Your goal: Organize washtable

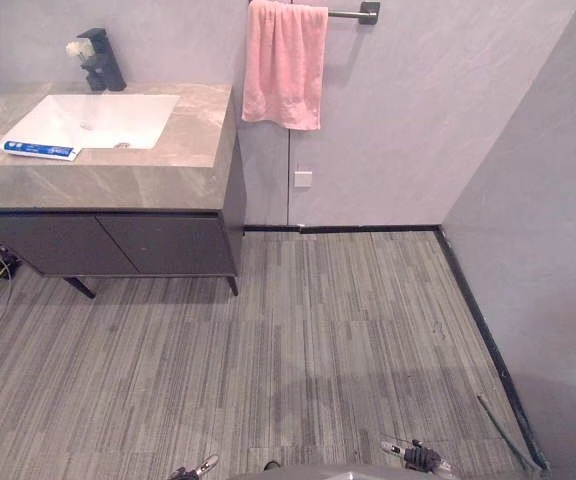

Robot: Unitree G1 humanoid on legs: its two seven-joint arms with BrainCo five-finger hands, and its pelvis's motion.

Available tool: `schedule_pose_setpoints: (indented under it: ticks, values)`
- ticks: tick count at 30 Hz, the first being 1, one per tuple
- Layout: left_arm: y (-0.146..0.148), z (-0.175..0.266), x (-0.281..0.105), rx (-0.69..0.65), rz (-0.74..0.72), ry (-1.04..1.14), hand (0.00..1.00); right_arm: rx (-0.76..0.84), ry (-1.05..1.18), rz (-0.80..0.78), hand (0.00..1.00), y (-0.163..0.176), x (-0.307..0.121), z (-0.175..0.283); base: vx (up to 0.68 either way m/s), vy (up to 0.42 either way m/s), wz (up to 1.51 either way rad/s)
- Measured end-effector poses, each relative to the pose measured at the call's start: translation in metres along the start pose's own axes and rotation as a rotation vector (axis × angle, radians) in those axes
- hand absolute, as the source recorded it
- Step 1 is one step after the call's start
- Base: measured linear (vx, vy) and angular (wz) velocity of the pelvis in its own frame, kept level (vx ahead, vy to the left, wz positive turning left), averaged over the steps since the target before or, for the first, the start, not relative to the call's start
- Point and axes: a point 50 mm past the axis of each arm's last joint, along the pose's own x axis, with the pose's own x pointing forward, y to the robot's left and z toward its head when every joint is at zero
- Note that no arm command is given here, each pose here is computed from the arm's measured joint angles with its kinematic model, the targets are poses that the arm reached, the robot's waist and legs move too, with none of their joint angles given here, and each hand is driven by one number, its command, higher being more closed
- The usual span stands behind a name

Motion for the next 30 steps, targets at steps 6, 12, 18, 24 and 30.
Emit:
schedule_pose_setpoints:
  ticks: [6,12,18,24,30]
  values:
    - [0.000,0.000,0.000,0.003,-0.001,0.000,0.00,0.000,0.001,0.003,0.00,0.000,0.000,0.000,0.00,0.000,0.00]
    - [0.003,0.001,0.000,0.001,0.003,-0.003,0.00,0.000,-0.003,0.008,0.00,0.001,0.000,0.002,0.00,0.004,-0.07]
    - [-0.005,0.012,0.002,-0.077,-0.014,-0.037,0.00,0.009,-0.063,0.028,0.00,0.007,0.001,0.022,-0.02,0.079,0.08]
    - [-0.007,0.020,0.002,-0.124,-0.013,-0.061,0.00,0.111,-0.156,0.079,0.00,0.022,-0.003,0.040,0.06,-0.004,0.09]
    - [-0.021,0.040,0.004,-0.119,-0.050,-0.103,0.00,0.288,-0.097,0.034,0.00,0.012,-0.002,0.020,0.32,-0.213,0.02]
